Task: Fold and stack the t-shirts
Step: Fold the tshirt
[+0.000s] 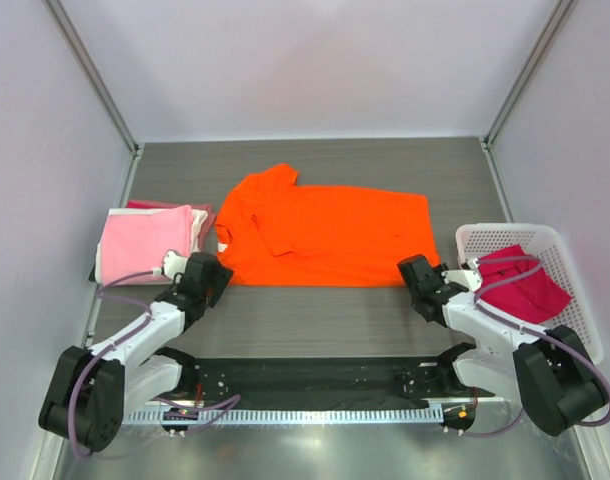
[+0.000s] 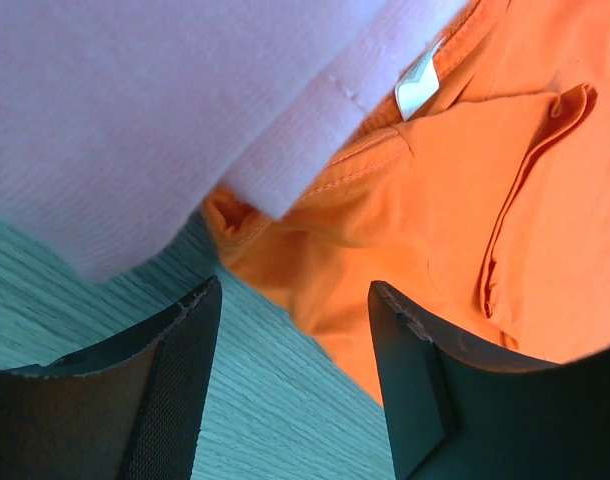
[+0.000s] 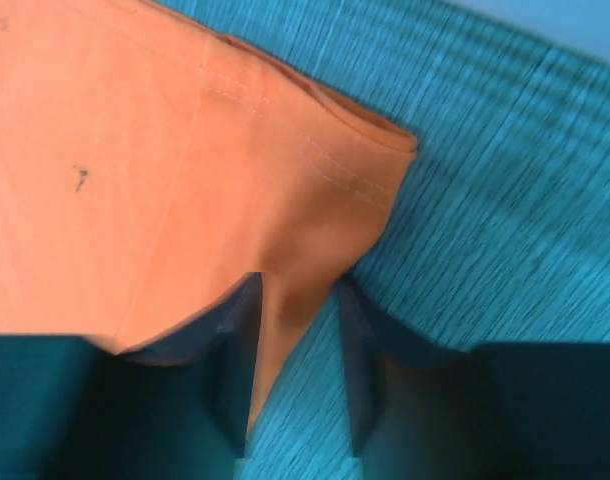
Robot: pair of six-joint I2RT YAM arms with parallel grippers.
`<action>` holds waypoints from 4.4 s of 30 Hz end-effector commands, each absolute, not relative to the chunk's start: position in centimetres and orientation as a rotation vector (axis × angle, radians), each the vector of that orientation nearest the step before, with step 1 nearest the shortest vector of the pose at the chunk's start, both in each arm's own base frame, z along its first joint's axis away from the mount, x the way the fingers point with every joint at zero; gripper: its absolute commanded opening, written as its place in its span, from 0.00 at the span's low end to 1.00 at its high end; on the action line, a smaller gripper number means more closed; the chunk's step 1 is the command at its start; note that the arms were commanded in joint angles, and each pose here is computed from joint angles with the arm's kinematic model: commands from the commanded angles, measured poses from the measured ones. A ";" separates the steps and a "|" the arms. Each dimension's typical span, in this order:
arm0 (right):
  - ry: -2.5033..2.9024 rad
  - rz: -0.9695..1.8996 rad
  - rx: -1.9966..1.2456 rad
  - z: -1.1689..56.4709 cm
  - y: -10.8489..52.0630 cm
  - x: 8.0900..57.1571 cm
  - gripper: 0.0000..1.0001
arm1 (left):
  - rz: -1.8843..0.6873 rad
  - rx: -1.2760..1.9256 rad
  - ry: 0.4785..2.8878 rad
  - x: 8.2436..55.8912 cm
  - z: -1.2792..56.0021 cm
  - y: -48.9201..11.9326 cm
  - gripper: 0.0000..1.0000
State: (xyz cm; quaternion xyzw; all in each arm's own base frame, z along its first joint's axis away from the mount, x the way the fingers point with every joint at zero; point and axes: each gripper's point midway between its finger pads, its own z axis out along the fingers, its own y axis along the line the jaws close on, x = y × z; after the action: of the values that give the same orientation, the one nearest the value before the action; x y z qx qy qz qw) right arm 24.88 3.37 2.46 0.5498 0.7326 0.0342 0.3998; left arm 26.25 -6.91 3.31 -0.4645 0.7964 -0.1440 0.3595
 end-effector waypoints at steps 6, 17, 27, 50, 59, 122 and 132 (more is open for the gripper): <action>1.769 0.023 1.398 2.5 1.8 25.8 0.01 | -0.293 -1.255 2.091 25.5 1.0 -6.4 0.59; 1.710 0.099 1.363 4.9 1.7 26.1 0.01 | -0.228 -1.267 2.099 25.6 0.0 -5.9 0.11; 1.710 0.079 1.342 5.8 1.6 26.5 0.01 | -0.244 -1.221 2.081 26.3 2.3 -5.9 0.00; 1.755 0.163 1.319 9.1 1.2 24.6 0.01 | -0.237 -1.106 2.089 24.4 9.1 -4.5 0.00; 1.867 0.113 1.339 6.0 0.7 20.9 0.36 | -0.199 -1.128 2.179 20.1 4.3 -3.8 0.17; 2.407 0.095 0.557 5.3 4.1 46.1 0.45 | -0.616 -0.548 2.452 54.5 4.8 -11.4 0.59; 2.388 0.150 0.597 5.6 3.6 46.2 0.05 | -0.793 -0.491 2.362 55.0 6.7 -13.2 0.10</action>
State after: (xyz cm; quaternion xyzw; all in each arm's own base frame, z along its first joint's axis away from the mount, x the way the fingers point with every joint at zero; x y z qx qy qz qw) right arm 45.19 3.67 2.58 0.2233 0.9287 0.0356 0.2938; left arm 53.31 -12.41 3.52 -0.2048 0.9103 -0.2539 0.2547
